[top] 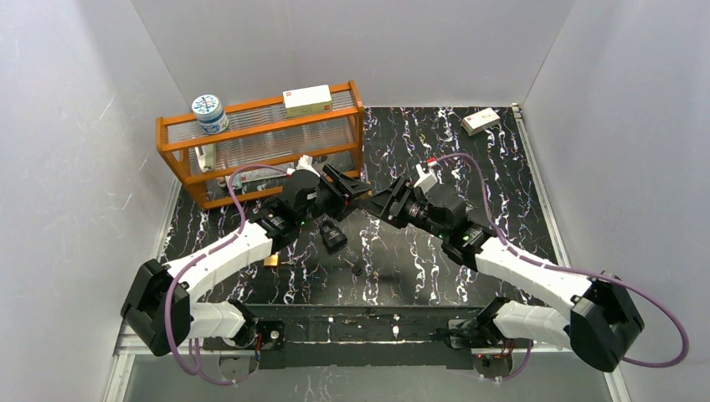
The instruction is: Unlock with the key
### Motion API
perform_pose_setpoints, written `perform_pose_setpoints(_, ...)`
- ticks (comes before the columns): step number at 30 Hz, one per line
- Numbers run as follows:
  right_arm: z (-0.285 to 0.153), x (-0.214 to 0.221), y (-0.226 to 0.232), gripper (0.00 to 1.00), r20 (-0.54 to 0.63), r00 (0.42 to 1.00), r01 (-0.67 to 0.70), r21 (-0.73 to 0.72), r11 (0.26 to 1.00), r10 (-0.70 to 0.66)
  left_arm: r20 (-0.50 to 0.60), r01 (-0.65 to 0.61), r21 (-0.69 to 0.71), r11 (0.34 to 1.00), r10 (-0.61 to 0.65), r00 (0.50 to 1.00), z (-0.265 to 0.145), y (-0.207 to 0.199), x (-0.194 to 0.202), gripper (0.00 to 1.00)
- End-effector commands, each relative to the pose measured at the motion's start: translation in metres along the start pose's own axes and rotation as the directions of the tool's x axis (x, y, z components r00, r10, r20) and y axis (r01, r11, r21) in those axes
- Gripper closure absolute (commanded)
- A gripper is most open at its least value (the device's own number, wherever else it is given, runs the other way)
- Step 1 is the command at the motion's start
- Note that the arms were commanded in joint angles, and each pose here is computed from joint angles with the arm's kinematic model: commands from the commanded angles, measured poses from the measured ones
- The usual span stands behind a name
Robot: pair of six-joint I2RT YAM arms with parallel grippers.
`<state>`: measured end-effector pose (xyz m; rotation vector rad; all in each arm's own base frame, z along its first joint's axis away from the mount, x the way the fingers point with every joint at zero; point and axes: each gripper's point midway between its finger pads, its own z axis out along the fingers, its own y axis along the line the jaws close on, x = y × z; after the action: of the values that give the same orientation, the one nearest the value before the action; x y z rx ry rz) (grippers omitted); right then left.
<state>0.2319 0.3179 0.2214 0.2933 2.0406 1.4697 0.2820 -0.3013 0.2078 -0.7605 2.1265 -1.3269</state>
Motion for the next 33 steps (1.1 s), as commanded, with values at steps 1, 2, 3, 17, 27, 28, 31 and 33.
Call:
perform_pose_setpoints(1,-0.015,-0.006,-0.019,0.26,-0.012,0.949,0.315,0.088,0.945,-0.315,0.001,-0.093,0.128,0.987,0.094,0.996,-0.014,-0.051,-0.001,0.88)
perform_pose_setpoints(2,-0.016,-0.008,-0.019,0.25,-0.007,0.945,0.327,0.093,0.94,-0.328,-0.001,-0.091,0.127,0.988,0.092,0.996,-0.012,-0.051,-0.001,0.88)
perform_pose_setpoints(3,-0.016,-0.009,-0.019,0.24,-0.002,0.942,0.335,0.098,0.937,-0.336,-0.002,-0.089,0.125,0.988,0.09,0.996,-0.01,-0.05,-0.001,0.88)
perform_pose_setpoints(17,0.007,-0.046,0.012,0.22,0.135,0.909,0.384,0.097,0.918,-0.395,-0.012,-0.025,0.096,0.995,0.026,1.0,-0.001,-0.046,-0.001,0.88)
perform_pose_setpoints(27,0.028,-0.06,0.001,0.35,0.199,0.931,0.277,0.166,0.946,-0.307,-0.003,0.087,0.061,0.994,-0.087,0.996,-0.002,-0.035,-0.003,0.88)
perform_pose_setpoints(28,0.03,-0.061,0.003,0.37,0.201,0.933,0.269,0.164,0.949,-0.299,0.0,0.086,0.052,0.995,-0.086,0.996,-0.002,-0.034,-0.003,0.88)
perform_pose_setpoints(31,0.038,-0.059,0.007,0.39,0.204,0.934,0.269,0.144,0.952,-0.294,0.004,0.094,0.053,0.994,-0.094,0.996,-0.004,-0.035,-0.004,0.87)
perform_pose_setpoints(33,0.041,-0.059,0.007,0.39,0.219,0.929,0.275,0.134,0.952,-0.299,0.007,0.109,0.046,0.993,-0.109,0.994,-0.005,-0.034,-0.004,0.86)
